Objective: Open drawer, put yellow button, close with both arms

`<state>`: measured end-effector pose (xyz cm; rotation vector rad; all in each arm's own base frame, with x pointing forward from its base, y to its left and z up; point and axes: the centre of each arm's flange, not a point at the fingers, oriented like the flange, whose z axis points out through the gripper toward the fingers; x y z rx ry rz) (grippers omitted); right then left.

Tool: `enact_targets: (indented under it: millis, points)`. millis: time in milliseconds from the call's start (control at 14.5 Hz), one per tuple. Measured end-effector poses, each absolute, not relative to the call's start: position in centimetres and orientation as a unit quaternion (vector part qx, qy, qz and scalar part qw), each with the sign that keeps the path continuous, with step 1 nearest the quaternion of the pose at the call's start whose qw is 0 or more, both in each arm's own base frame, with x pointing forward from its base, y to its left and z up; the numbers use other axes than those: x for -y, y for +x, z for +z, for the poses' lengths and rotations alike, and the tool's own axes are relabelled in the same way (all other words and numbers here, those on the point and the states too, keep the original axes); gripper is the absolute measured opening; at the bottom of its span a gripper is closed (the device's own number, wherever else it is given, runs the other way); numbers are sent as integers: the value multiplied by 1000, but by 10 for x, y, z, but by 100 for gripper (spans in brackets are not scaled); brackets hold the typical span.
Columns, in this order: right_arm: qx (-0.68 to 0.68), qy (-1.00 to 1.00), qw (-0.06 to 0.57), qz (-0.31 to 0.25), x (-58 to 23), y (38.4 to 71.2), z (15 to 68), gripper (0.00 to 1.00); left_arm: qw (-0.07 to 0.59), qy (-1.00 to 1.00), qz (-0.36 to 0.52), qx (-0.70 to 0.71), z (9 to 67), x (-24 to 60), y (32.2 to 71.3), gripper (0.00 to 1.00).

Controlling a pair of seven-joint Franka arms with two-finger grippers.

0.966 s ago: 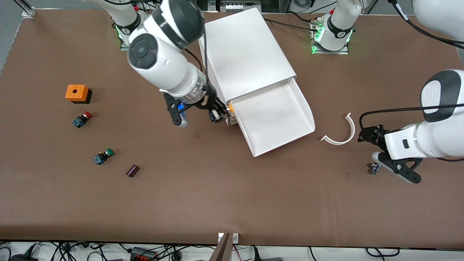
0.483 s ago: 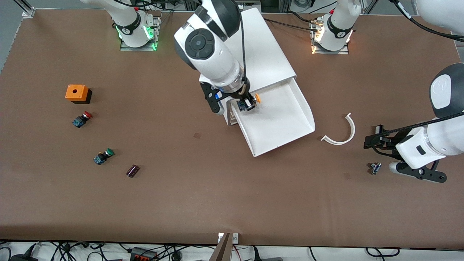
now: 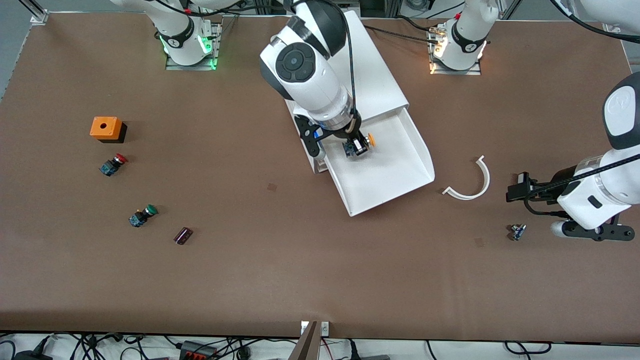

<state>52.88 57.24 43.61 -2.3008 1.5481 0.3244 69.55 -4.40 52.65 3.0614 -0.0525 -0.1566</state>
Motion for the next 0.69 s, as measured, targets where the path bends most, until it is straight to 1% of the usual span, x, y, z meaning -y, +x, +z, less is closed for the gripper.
enact_targets:
  millis: [276,690]
  points:
    - [-556,-801,194,109,-582,532,421,41,38,998,-53,16,527,44,695,100]
    - [-555,-802,189,110,-589,528,405,41,38,998,-53,16,527,45,695,100]
